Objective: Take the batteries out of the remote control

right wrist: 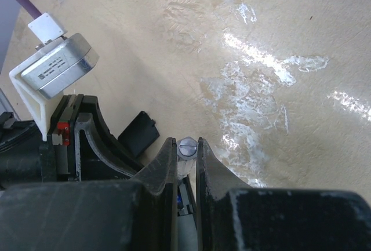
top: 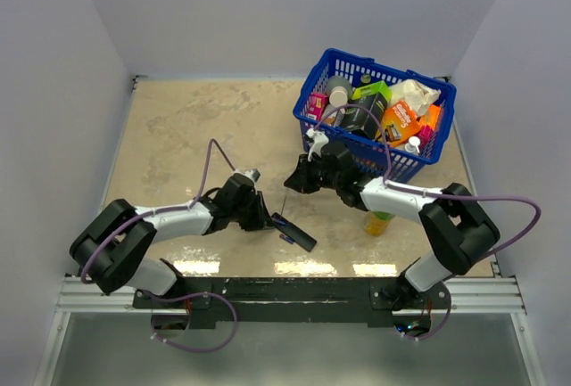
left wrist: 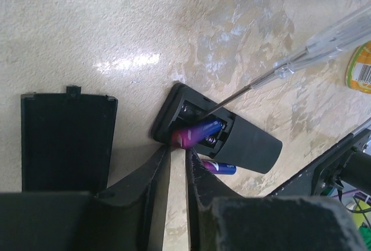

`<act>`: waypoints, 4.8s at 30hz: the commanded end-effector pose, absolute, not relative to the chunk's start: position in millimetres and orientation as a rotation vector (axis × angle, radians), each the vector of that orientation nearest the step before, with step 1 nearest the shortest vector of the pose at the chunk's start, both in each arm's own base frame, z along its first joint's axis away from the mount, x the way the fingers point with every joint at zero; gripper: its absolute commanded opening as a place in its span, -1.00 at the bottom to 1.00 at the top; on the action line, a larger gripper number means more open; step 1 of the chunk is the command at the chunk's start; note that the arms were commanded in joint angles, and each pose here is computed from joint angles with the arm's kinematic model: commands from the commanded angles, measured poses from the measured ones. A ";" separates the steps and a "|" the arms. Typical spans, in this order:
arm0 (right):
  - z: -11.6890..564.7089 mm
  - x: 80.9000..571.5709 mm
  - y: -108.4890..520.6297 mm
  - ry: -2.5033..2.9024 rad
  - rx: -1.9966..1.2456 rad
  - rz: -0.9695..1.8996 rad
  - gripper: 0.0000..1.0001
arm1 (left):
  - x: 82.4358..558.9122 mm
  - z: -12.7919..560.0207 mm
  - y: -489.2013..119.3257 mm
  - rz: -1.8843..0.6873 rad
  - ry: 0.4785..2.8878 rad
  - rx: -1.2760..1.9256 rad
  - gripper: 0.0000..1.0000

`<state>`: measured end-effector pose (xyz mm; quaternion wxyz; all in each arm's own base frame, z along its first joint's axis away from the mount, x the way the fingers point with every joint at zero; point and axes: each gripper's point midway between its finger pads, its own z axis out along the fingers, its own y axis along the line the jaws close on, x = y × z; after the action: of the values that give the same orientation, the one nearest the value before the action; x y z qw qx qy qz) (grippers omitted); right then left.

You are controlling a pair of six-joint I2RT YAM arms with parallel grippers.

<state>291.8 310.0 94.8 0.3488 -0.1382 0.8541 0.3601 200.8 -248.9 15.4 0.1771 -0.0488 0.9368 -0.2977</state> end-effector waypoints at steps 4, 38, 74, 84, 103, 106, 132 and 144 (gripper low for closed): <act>29.7 264.0 288.9 2.443 -0.405 0.832 -1.00 | 194.3 -13.3 -204.5 -0.552 2.697 -0.213 -0.56; 92.9 257.6 318.8 2.318 -0.457 1.080 -1.00 | 202.9 17.1 -223.9 -0.701 2.613 -0.154 -0.54; 114.3 259.8 325.5 2.281 -0.442 1.133 -1.00 | 207.9 19.7 -222.9 -0.666 2.613 -0.141 -0.54; 124.7 259.3 328.0 2.258 -0.448 1.158 -1.00 | 210.9 25.8 -224.3 -0.667 2.600 -0.143 -0.54; 135.7 262.8 335.3 2.239 -0.435 1.199 -1.00 | 214.9 31.8 -225.7 -0.667 2.588 -0.139 -0.53; 136.2 261.4 336.4 2.240 -0.440 1.209 -1.00 | 214.1 32.3 -225.1 -0.663 2.592 -0.137 -0.53; 132.4 139.7 400.1 2.174 -0.684 1.355 -1.00 | 255.8 87.9 -62.4 -0.152 2.495 -0.583 0.12; 103.8 145.5 386.8 2.212 -0.714 1.144 -1.00 | 227.7 78.9 -44.4 -0.132 2.417 -1.003 0.30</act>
<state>128.4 391.7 96.2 0.2179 -0.2638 0.8219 0.4553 235.8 -47.9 78.1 0.2583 -0.3024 0.9166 -0.0405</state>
